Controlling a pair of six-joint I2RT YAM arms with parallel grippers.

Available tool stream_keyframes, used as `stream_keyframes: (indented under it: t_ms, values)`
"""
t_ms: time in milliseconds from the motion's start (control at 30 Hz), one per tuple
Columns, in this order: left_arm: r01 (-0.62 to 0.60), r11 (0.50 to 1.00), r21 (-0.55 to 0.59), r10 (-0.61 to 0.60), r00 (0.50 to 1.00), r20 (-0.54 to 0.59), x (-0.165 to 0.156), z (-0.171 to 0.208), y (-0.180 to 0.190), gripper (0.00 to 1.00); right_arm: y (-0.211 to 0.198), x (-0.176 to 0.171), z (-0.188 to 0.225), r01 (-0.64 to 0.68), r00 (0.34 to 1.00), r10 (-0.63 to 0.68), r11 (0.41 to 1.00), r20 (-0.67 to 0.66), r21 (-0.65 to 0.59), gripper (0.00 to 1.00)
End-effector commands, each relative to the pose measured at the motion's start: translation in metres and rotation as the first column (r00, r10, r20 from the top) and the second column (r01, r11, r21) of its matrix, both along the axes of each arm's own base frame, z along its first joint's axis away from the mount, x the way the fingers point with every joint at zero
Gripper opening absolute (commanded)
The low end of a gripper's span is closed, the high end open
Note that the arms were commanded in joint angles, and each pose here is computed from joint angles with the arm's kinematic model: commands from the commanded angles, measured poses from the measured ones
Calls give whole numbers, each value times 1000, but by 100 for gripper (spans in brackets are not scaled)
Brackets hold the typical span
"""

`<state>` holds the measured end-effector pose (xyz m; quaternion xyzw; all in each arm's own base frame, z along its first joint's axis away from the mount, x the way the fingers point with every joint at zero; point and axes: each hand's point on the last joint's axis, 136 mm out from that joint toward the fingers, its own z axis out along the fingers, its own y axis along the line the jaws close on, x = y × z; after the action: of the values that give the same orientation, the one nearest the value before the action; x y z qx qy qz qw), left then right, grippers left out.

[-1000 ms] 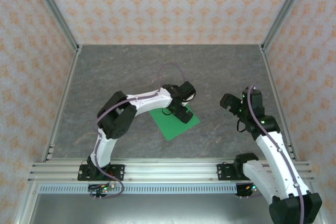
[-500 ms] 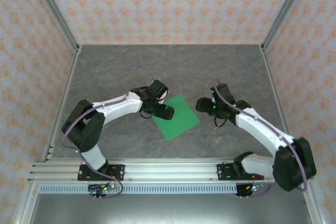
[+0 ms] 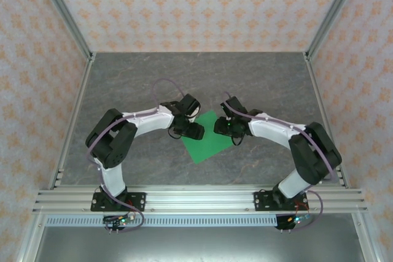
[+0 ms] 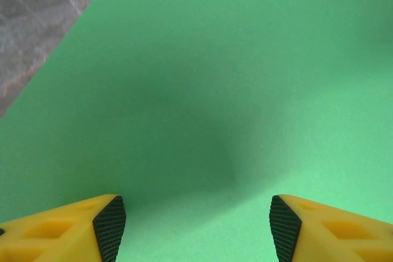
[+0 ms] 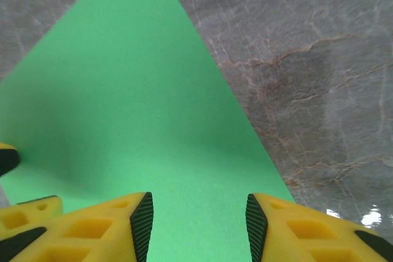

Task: Fold a paper plane with a square sheet of paper (fold left side to right side)
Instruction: Rotate the square sheet of paper at the center of the table.

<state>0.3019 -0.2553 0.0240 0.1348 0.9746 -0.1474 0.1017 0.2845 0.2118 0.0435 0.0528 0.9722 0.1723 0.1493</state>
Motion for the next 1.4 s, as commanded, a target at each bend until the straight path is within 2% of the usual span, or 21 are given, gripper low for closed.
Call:
stream_keyframes:
  t_ms: [0,300,667,933,1067,1200,1367]
  values:
    - [-3,999,34,3,1000,-3,7,-7,4,67,6,0,-6,-1,1000,1,1000,-23,-2,46]
    - [23,999,47,-22,1000,-18,23,-13,-4,67,-9,-23,-23,14,996,-18,999,-90,-44,45]
    - [61,998,9,-61,997,-42,36,-16,-24,67,3,-48,-24,16,993,-13,1000,-114,22,45]
    - [13,997,-71,-9,999,45,39,32,-9,69,10,-30,8,-9,1000,9,999,-9,50,49]
    - [-47,992,-113,59,993,101,37,59,14,72,2,-16,27,-5,998,1,998,57,62,57]
    - [-101,985,-139,114,990,87,25,55,30,73,-9,-3,25,5,999,-7,1000,52,30,58]
    - [-137,968,-209,142,990,10,9,38,23,73,-10,9,19,-7,999,8,1000,45,-22,57]
